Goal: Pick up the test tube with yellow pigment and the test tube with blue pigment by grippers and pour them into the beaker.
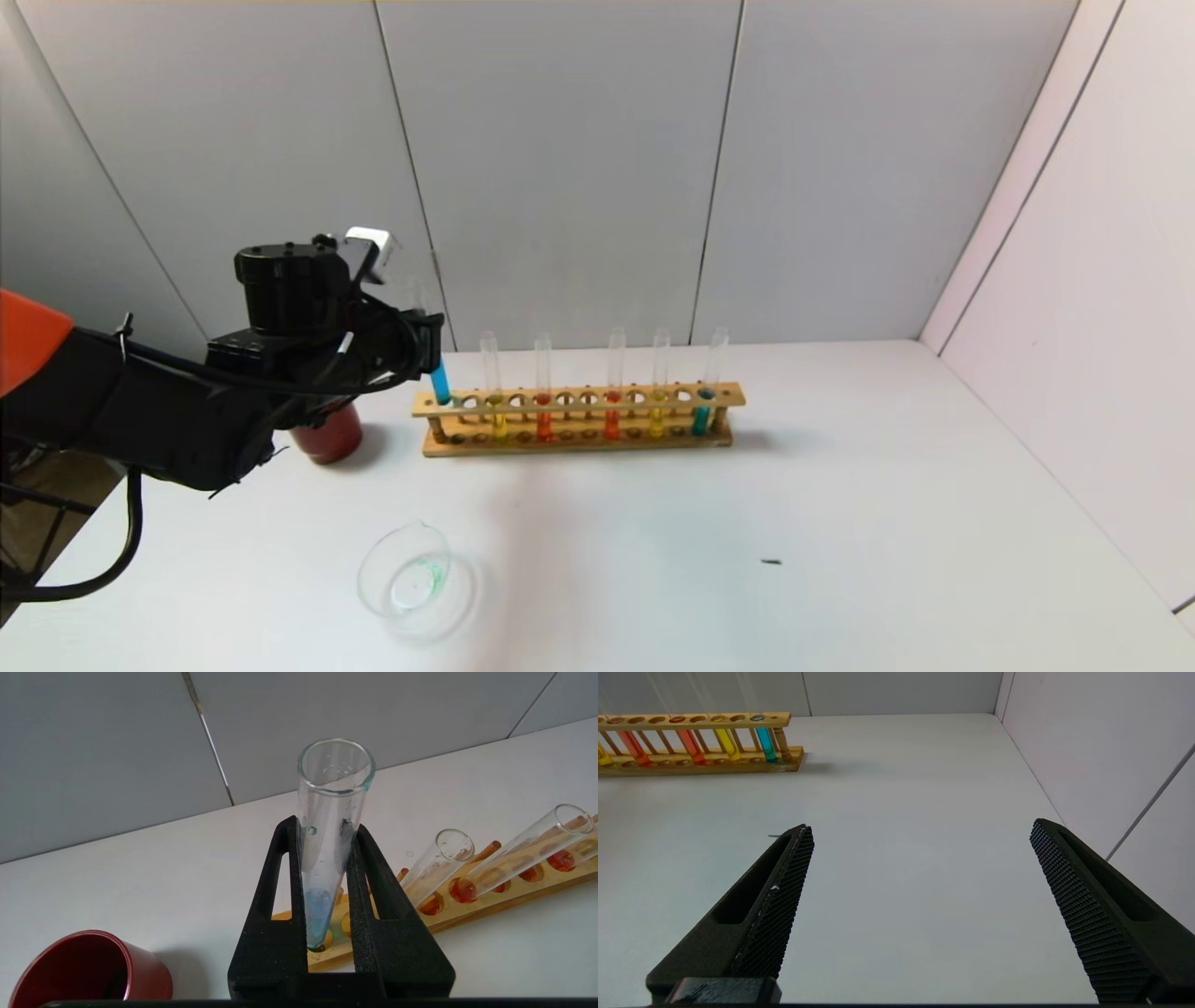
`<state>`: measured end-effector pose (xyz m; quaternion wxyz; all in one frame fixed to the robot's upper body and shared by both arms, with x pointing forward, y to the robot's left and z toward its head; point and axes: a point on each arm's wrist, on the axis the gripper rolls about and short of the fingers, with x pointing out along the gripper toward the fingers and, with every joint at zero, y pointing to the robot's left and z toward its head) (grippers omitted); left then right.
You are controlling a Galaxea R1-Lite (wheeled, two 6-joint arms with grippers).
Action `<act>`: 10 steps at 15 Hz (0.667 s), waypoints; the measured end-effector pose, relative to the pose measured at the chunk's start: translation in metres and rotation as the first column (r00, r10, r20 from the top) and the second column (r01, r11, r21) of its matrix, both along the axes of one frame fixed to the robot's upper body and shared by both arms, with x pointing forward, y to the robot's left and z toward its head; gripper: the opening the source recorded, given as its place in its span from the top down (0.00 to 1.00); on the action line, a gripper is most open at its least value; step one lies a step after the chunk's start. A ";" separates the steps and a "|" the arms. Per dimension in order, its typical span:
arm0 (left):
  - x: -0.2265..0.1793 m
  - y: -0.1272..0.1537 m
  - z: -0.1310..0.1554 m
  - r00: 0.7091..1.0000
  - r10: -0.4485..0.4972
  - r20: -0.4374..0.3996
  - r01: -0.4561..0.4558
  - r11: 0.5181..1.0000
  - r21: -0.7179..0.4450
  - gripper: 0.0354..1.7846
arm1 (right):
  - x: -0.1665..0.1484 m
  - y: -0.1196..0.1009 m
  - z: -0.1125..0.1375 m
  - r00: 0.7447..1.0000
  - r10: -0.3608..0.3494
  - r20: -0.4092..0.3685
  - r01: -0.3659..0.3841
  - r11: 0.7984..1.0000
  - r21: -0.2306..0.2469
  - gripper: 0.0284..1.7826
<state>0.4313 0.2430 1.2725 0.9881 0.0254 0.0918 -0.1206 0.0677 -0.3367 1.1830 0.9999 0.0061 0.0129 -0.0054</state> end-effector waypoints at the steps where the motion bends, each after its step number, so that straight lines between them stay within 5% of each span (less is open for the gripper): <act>1: -0.001 0.000 0.004 1.000 0.001 0.005 -0.001 1.000 -0.001 0.85 | 0.000 0.000 0.000 1.000 0.000 0.000 0.000 1.000 0.000 0.05; 10: -0.020 0.005 0.055 1.000 0.005 0.009 -0.005 1.000 -0.001 0.85 | 0.000 0.000 0.000 1.000 0.000 0.000 0.000 1.000 0.000 0.05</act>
